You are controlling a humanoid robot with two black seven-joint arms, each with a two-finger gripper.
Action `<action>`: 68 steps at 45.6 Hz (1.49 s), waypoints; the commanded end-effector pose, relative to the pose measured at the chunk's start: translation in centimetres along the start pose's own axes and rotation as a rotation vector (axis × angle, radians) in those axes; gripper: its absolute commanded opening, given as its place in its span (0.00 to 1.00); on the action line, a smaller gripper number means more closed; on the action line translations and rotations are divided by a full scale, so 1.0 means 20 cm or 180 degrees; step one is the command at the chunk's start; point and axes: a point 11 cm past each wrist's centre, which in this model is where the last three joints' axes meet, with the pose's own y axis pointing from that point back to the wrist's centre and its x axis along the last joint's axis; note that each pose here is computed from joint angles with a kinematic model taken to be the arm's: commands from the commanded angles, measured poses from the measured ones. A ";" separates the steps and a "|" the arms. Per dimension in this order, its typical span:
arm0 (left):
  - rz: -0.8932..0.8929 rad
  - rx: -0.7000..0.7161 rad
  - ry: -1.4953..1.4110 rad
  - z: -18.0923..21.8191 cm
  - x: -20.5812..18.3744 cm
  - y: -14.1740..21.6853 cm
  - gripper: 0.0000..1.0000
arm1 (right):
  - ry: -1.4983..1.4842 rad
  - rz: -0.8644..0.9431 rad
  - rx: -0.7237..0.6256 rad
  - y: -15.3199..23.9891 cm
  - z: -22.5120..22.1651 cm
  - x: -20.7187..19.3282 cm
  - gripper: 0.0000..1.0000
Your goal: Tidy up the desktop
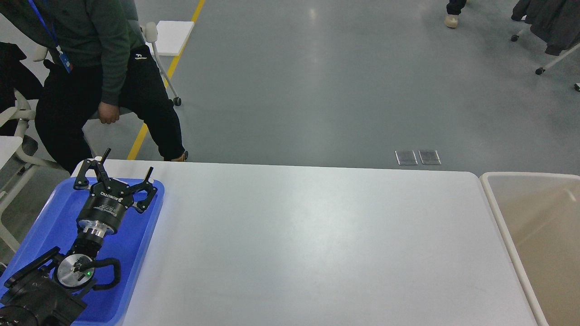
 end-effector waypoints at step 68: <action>-0.0003 -0.0004 0.0002 0.00 0.00 0.00 0.99 | -0.1707 -0.1283 0.1667 0.22 0.46 -0.93 1.00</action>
